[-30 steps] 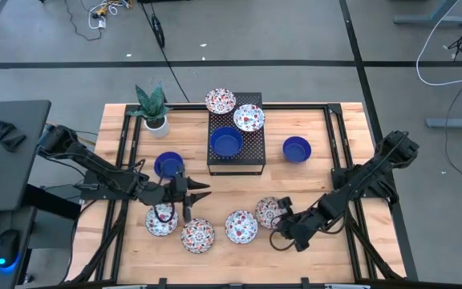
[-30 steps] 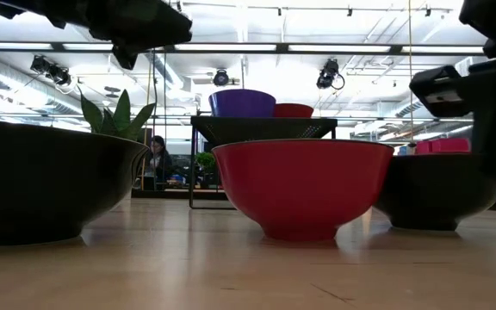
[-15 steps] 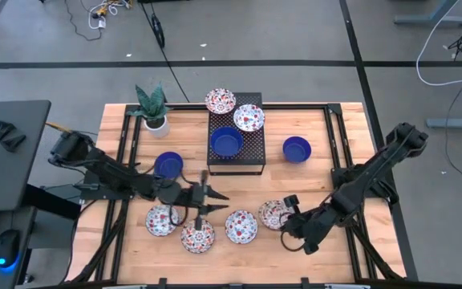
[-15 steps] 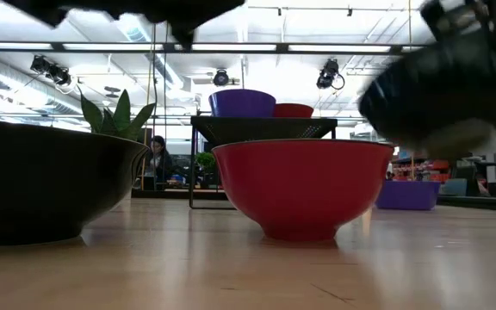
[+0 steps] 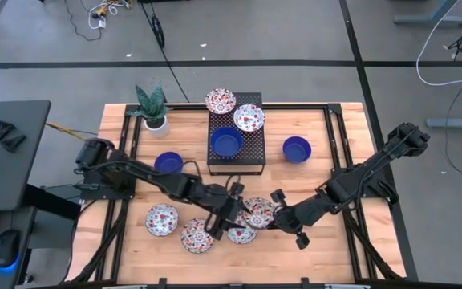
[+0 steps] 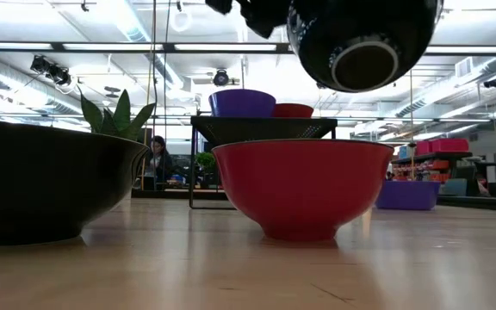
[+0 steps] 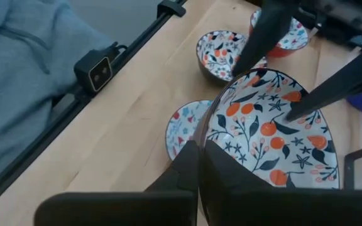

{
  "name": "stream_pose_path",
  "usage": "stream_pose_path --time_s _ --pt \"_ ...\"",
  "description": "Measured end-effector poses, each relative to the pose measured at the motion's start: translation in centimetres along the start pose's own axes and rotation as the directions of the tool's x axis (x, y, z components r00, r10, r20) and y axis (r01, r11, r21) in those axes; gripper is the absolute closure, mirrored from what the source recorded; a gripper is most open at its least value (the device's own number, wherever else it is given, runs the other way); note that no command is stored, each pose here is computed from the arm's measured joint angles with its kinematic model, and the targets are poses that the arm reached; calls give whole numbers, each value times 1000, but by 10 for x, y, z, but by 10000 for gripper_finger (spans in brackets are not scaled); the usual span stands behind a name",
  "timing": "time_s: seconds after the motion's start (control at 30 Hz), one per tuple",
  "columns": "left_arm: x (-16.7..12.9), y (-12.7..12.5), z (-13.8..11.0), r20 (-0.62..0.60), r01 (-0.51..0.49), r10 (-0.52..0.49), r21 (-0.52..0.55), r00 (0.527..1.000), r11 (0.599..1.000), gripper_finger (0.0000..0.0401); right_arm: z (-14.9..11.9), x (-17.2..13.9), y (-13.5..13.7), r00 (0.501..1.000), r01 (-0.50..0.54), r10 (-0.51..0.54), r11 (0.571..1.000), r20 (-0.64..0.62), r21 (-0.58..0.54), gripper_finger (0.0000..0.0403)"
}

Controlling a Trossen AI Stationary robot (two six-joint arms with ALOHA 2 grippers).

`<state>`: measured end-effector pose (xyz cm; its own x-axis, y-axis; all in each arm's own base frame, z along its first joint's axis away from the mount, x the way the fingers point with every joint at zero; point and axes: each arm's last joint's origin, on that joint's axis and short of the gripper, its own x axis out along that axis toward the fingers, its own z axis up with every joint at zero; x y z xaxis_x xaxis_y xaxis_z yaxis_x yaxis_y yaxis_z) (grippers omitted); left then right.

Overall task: Pick & Place Mini bowls
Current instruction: Stack the right orange patterned bowl on top of the other orange patterned bowl on the shelf

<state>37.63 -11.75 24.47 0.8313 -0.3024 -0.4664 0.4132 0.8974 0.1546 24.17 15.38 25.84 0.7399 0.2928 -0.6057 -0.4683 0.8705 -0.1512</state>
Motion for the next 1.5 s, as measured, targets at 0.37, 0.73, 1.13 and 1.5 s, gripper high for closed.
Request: stream_pose_path --time_s 0.37,0.73,1.13,1.5 --pt "5 0 -4 -19 11 -10 20 1000 1000 246 0 0 -1 1000 -1 1 1000 -1 2 398" --pt "5 0 -3 -8 9 -9 2 1000 1000 275 0 0 -1 1000 0 0 1000 -3 -1 397" --pt "5 -3 -2 28 156 -157 26 987 987 390 3 0 -2 1000 9 -7 997 27 -72 379" --pt "4 -17 -5 -47 118 -118 0 992 993 390 29 -18 -1 956 95 -53 986 290 -135 268"
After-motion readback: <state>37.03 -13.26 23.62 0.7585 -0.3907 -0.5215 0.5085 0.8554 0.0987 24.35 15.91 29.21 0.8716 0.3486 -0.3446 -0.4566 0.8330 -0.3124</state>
